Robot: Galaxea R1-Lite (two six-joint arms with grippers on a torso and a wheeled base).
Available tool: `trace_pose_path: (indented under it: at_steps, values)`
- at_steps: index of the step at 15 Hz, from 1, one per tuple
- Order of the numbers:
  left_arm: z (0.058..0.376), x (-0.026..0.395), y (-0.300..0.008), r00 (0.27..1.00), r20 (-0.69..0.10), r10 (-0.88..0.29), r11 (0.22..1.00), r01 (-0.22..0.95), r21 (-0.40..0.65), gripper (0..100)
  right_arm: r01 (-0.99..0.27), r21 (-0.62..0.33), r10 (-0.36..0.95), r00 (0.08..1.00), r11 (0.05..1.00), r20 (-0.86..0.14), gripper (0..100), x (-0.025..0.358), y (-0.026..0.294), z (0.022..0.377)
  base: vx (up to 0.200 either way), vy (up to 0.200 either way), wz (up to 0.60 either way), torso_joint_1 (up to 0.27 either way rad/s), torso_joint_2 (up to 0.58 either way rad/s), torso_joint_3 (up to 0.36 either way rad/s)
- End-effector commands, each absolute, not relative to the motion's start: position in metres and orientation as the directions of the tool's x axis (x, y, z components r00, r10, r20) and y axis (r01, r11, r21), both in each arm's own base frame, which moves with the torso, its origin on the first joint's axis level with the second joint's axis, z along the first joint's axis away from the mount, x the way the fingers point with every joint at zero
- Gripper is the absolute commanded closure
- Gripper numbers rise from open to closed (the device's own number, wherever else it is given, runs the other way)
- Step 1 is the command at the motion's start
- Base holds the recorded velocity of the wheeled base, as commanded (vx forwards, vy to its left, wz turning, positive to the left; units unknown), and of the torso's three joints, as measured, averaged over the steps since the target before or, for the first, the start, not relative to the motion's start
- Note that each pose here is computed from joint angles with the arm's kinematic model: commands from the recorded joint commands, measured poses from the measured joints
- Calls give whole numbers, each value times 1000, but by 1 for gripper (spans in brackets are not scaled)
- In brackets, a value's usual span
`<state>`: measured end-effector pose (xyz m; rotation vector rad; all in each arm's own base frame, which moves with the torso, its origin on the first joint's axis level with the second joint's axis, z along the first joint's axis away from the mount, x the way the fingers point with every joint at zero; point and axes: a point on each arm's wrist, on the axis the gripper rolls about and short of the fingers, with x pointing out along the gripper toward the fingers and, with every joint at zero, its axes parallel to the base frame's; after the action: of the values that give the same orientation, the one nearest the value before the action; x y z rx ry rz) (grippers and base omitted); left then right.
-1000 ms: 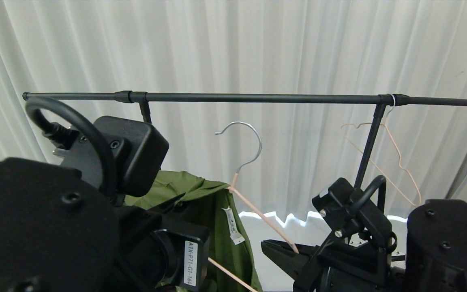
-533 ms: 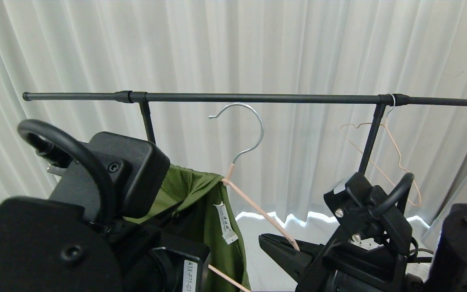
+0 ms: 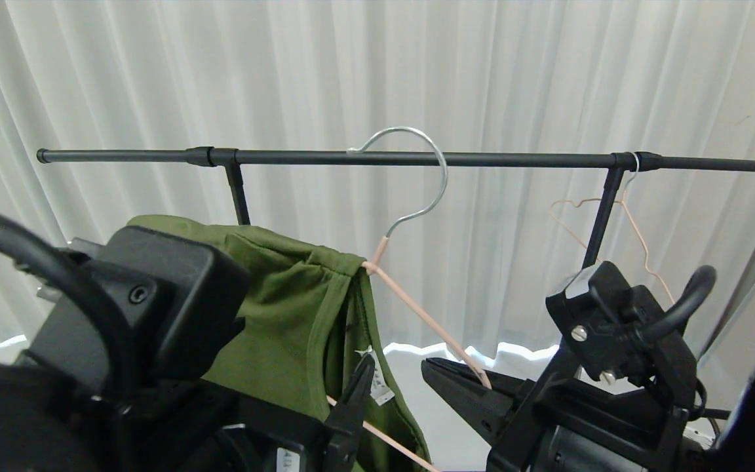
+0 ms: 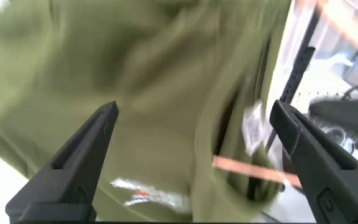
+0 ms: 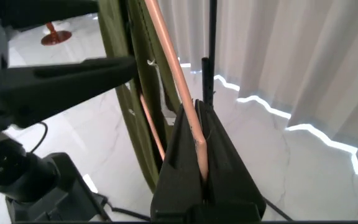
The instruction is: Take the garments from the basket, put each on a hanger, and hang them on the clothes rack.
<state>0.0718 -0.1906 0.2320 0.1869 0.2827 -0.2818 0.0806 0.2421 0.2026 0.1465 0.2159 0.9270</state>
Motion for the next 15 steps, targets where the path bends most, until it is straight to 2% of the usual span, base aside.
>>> trace_pose_path:
  at_steps: [1, 4, 7, 10, 15]
  values:
    - [232, 64, -181, 919, -290, -267, 939, 316, 138, 0, -774, 212, 802, 583, 596, -126, 100, 80, 238, 201, 0, 0, 0, 0, 0, 0]
    - [243, 56, -169, 916, -261, -304, 930, 345, 129, 0, -782, 160, 798, 583, 603, -153, 100, 74, 220, 191, 0, 0, 0, 0, 0, 0]
    - [249, 53, -154, 918, -239, -316, 907, 366, 208, 0, -789, 112, 792, 579, 604, -193, 100, 67, 198, 177, 0, 0, 0, 0, 0, 0]
    - [241, 45, -143, 903, -245, -353, 886, 407, 223, 0, -808, 104, 807, 553, 581, -207, 100, 56, 183, 167, 0, 0, 0, 0, 0, 0]
    - [220, 20, -117, 734, -308, -606, 674, 679, 291, 0, -868, 52, 847, 466, 493, -255, 100, 33, 160, 147, 0, 0, 0, 0, 0, 0]
